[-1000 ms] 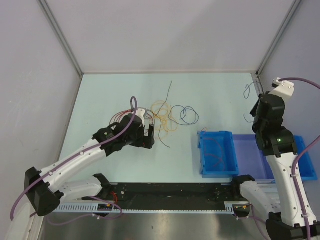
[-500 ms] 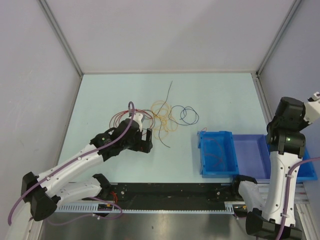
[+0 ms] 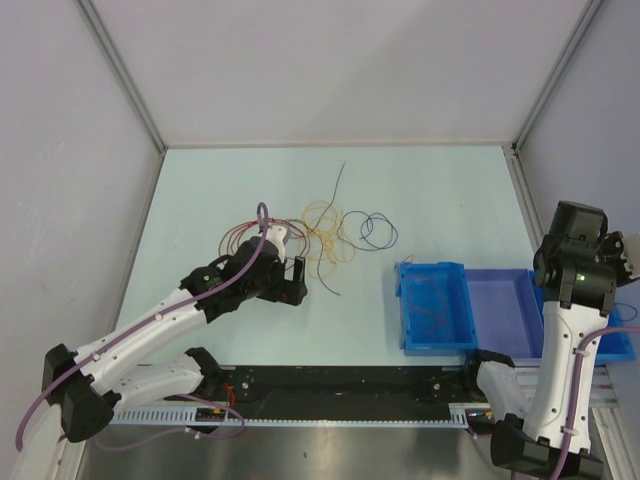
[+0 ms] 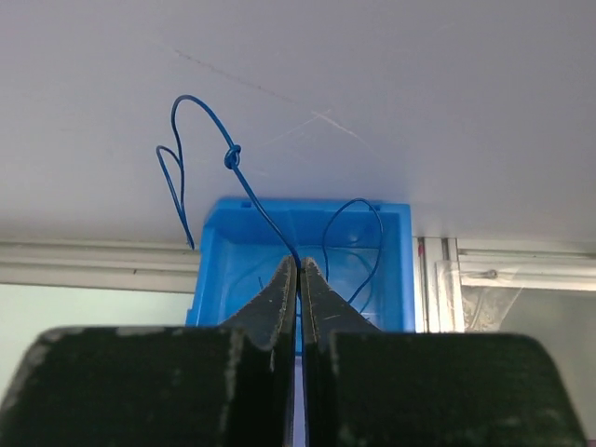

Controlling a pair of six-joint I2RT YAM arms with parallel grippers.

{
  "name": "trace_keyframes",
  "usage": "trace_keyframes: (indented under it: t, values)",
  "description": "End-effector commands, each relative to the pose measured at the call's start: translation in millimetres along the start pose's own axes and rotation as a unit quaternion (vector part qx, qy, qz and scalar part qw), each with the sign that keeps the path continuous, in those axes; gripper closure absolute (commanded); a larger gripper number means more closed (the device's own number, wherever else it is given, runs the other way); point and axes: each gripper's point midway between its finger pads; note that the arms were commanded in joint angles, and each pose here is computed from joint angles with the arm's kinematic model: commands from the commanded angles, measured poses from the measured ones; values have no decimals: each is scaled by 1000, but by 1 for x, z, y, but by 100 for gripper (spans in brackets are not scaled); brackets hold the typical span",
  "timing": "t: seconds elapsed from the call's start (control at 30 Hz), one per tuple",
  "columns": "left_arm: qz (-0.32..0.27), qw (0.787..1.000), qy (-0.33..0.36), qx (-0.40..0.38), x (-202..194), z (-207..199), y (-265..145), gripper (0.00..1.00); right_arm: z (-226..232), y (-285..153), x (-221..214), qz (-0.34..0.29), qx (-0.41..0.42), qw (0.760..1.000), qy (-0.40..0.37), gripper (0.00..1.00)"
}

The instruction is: Untangle the cables

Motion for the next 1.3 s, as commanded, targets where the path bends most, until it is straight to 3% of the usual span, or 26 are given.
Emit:
trace_keyframes:
  t: [0.0,0.03,0.1,0.13,0.17,0.2,0.63,0.83,0.97,1.07,1.27]
  values:
    - [-14,1000,0,-8,3,-1,-3,0,-20,-4,23,-43,-39,997,54,98]
    - [-15,1000,-1,-8,4,-1,-3,0,-23,-4,26,-48,-44,996,56,97]
    - [-11,1000,1,-8,2,-2,-2,0,-26,-4,28,-54,-50,996,57,75]
    - [-11,1000,1,-8,2,-2,-1,0,-25,-4,28,-56,-49,996,58,31]
    - [-11,1000,2,-9,2,-2,-1,0,-25,-5,28,-56,-48,996,55,7]
    - [-9,1000,3,-7,2,-2,-1,0,-24,-4,28,-57,-50,996,53,1]
    - [-9,1000,7,-5,2,-3,2,0,-7,-7,24,-29,3,998,59,0]
    - [-14,1000,2,-1,6,-4,5,0,29,-20,17,20,114,991,70,0]
    - [-21,1000,-15,-11,11,-11,10,0,66,-32,-3,78,195,976,58,0]
    - [-23,999,-21,-19,16,-18,17,0,90,-45,-12,106,252,961,44,7]
    - [-15,999,-19,-39,34,-39,33,0,138,-95,-22,118,382,916,-3,9]
Point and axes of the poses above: each gripper's point midway between its finger pads, its own y axis out along the fingers, its own z axis along the line the jaws close on, x = y × z, and after that the axes turned 3 degrees about -y, right-handed
